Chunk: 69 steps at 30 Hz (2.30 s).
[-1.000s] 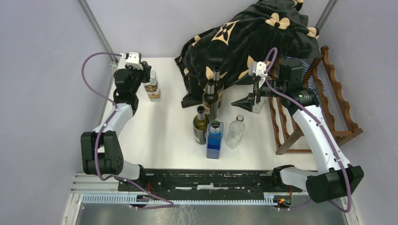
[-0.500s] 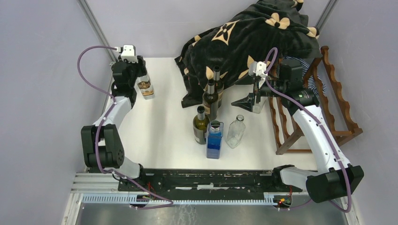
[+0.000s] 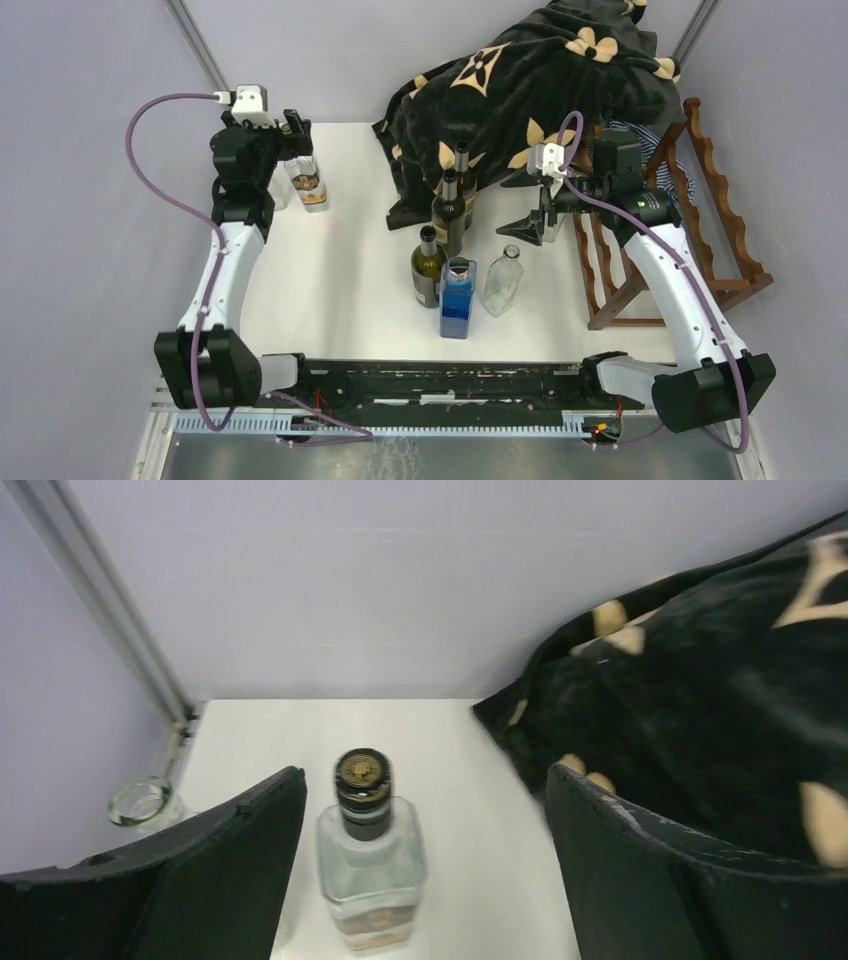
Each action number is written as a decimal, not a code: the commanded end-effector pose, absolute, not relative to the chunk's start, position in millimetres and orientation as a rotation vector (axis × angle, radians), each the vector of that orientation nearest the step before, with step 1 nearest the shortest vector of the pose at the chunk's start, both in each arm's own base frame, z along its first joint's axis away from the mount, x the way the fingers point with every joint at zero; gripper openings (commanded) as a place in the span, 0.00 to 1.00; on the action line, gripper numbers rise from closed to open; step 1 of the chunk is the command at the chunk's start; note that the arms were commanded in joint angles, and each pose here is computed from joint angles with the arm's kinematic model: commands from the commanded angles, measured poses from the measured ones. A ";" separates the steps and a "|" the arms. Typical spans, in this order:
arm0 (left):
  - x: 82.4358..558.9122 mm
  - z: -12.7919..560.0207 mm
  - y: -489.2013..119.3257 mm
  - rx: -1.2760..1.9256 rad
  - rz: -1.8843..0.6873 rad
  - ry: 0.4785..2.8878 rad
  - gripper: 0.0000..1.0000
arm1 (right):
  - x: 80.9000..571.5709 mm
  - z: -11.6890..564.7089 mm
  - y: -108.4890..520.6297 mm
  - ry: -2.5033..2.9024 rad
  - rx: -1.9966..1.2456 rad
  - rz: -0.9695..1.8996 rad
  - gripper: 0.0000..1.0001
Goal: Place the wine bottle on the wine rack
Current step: Move the wine bottle to the center of the board.
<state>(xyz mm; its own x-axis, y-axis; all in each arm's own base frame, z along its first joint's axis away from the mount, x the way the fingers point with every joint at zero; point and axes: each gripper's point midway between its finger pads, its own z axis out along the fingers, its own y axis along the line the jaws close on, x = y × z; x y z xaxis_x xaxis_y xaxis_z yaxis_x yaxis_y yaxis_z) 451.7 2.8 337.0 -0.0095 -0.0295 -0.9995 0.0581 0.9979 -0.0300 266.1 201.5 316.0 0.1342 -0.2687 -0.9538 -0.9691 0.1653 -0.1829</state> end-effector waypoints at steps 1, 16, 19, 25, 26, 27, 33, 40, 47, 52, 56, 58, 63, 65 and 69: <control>403.4 382.0 -42.5 0.029 -0.391 1.548 0.96 | 237.3 337.0 201.5 1.165 -1.479 0.759 0.98; 213.0 328.9 -221.9 0.978 -0.921 1.197 0.94 | 202.1 321.3 201.0 1.109 -1.612 0.763 0.98; 214.7 317.6 -232.1 0.985 -0.905 1.206 0.94 | 196.1 317.8 201.4 1.099 -1.619 0.785 0.98; 218.1 301.6 -251.1 0.985 -0.931 1.233 0.93 | 189.6 314.3 203.0 1.084 -1.622 0.816 0.98; 216.4 299.6 -255.4 0.994 -0.944 1.233 0.92 | 189.8 313.3 202.9 1.086 -1.621 0.817 0.98; 215.7 296.6 -259.6 1.001 -0.952 1.239 0.92 | 189.7 312.7 203.0 1.086 -1.621 0.819 0.98; 216.9 287.8 -276.3 0.975 -0.998 1.257 0.89 | 189.3 309.5 203.9 1.091 -1.615 0.838 0.98; 226.9 281.7 -287.9 0.947 -0.995 1.287 0.75 | 190.9 308.4 204.6 1.099 -1.610 0.844 0.98; 230.0 281.3 -285.6 0.973 -0.952 1.324 0.10 | 192.6 306.5 204.5 1.109 -1.609 0.843 0.98; 236.5 288.5 -265.4 0.979 -0.792 1.367 0.02 | 193.0 307.6 204.4 1.109 -1.609 0.840 0.98; 257.6 304.2 -231.8 0.890 -0.588 1.419 0.02 | 193.0 307.0 204.5 1.108 -1.610 0.840 0.98; 272.1 313.5 -210.1 0.814 -0.495 1.434 0.02 | 192.6 306.2 204.5 1.109 -1.609 0.843 0.98; 330.3 341.8 -145.6 0.519 -0.353 1.433 0.02 | 193.2 305.3 205.3 1.106 -1.604 0.846 0.98; 351.0 352.5 -126.4 0.432 -0.347 1.388 0.02 | 193.4 304.2 205.7 1.108 -1.601 0.848 0.98; 388.2 369.3 -109.4 0.349 -0.303 1.317 0.02 | 193.7 303.0 205.8 1.110 -1.596 0.846 0.98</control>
